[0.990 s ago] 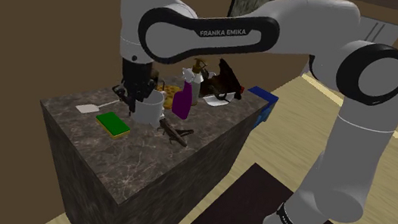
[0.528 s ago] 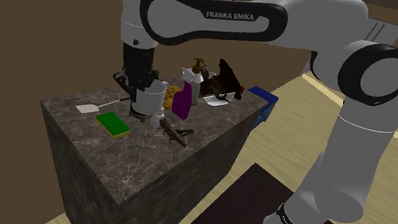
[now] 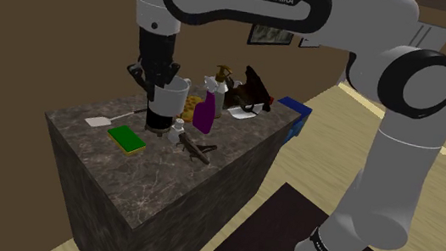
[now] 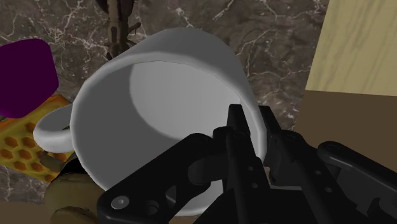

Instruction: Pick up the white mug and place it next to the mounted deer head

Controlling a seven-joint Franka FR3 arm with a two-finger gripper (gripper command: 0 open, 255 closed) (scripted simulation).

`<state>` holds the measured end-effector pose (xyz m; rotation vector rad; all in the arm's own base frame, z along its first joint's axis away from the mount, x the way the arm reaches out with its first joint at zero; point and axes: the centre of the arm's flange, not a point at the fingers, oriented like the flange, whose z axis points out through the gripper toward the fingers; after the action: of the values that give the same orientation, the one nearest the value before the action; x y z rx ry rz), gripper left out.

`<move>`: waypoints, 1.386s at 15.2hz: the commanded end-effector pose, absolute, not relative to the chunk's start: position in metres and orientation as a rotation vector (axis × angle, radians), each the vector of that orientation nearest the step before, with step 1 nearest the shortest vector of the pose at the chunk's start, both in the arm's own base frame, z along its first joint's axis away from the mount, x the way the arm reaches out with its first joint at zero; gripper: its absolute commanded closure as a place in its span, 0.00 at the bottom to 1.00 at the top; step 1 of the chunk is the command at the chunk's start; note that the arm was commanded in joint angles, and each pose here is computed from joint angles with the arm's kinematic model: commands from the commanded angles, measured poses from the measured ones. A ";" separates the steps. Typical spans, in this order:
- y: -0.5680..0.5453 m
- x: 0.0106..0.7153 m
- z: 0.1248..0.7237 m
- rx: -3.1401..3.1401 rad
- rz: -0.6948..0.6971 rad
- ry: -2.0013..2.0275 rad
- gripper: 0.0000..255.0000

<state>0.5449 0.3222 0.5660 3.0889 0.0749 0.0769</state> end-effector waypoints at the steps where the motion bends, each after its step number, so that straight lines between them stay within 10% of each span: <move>1: 0.322 0.545 0.577 3.089 0.077 0.075 1.00; 21: 0.283 0.539 0.662 3.089 0.077 0.075 1.00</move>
<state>0.5416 0.2961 0.6611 3.0885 0.0751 0.0768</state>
